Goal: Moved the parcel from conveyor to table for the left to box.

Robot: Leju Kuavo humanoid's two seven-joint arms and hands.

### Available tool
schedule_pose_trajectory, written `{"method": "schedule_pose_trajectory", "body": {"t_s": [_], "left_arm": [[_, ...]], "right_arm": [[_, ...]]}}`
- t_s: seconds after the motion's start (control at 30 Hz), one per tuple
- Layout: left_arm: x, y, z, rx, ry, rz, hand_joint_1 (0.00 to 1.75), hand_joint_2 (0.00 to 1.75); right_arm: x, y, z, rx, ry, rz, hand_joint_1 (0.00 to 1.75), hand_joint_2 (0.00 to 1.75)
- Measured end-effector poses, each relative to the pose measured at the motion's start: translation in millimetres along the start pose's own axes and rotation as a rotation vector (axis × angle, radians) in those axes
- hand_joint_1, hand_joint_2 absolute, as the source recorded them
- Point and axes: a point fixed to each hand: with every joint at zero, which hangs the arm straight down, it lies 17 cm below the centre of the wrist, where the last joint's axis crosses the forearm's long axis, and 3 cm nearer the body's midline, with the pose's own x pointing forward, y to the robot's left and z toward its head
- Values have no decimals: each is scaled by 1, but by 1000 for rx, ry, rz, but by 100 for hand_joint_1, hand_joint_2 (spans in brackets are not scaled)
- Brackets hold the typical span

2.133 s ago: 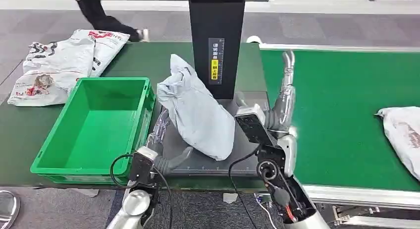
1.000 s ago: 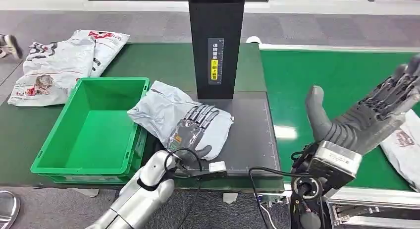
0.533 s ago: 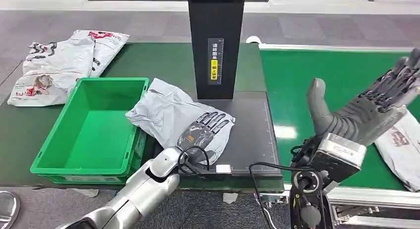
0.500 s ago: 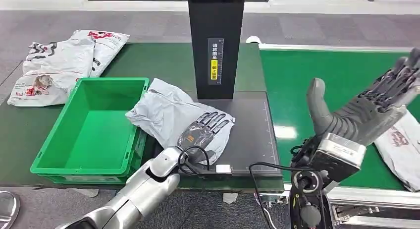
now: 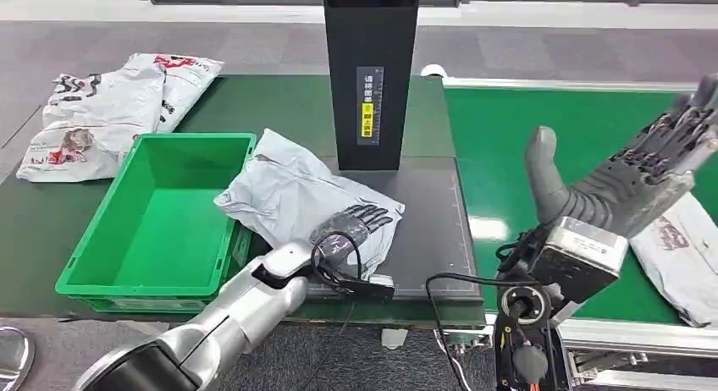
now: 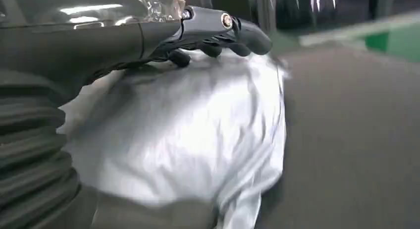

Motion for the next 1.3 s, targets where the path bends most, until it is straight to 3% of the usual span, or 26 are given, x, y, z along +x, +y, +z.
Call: {"method": "schedule_pose_trajectory", "body": {"t_s": [0.33, 0.57, 0.7, 1.03, 1.17, 1.3], "left_arm": [[-12, -24, 10, -296, -22, 97, 175, 175], [-22, -15, 11, -325, -9, 97, 175, 175], [-26, 4, 2, -208, 1, 95, 175, 175], [-29, 12, 0, -150, 10, 89, 175, 175], [-31, 50, -8, 79, 21, 60, 175, 175], [-31, 117, -6, 355, 17, 39, 175, 175]], "right_arm": [[4, 1, 0, -7, -28, -25, 0, 175], [8, 0, 1, -12, -60, -36, 0, 175], [5, -4, 5, -14, -55, -23, 0, 175], [4, -10, 8, -18, -49, -13, 0, 175], [2, -17, 11, -20, -42, 12, 0, 175], [2, -27, 15, -27, -36, 34, 0, 175]]}}
